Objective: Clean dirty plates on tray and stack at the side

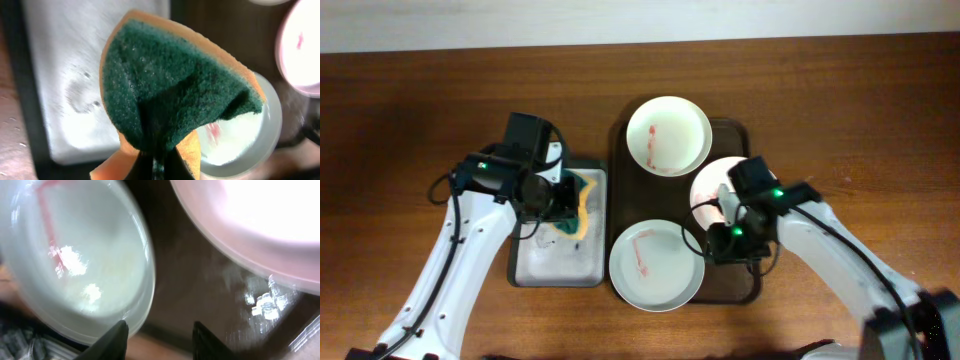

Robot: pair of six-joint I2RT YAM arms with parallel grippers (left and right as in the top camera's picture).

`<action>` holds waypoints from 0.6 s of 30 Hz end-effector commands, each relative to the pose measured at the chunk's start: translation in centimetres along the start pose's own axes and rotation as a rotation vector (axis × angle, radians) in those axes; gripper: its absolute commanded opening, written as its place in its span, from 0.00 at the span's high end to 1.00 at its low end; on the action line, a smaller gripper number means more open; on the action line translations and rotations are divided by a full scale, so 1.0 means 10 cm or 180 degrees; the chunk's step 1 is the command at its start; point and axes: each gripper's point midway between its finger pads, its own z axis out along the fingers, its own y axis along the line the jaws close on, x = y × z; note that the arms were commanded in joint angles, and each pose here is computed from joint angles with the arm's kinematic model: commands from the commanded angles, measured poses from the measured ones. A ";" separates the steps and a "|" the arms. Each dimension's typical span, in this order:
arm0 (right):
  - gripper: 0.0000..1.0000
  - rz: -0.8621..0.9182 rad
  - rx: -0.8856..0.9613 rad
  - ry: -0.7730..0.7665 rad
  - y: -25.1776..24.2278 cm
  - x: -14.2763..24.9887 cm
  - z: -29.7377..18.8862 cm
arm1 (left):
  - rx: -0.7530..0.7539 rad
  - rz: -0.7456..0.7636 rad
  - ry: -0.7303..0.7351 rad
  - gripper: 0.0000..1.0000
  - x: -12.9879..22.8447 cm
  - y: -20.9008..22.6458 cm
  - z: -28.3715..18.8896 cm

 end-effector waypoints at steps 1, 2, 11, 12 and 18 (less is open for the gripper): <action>0.66 0.0286 0.0195 0.0143 -0.12 -0.06 0.30 | 0.0258 0.0184 0.0128 1.00 0.11 -0.27 -0.02; 0.68 0.0291 0.0137 0.0194 -0.11 -0.08 0.38 | 0.0269 0.0209 0.0132 1.00 0.13 -0.31 -0.02; 0.76 0.0195 -0.0241 0.0172 0.09 -0.16 0.44 | 0.0285 0.0246 0.0118 1.00 0.13 -0.36 -0.01; 0.79 0.0183 -0.0237 0.0149 0.09 -0.18 0.45 | 0.0285 0.0245 0.0117 1.00 0.12 -0.36 -0.01; 0.96 0.1012 0.0398 -0.0385 -0.35 -0.47 0.45 | 0.0313 0.0267 0.0023 1.00 0.05 -0.38 -0.01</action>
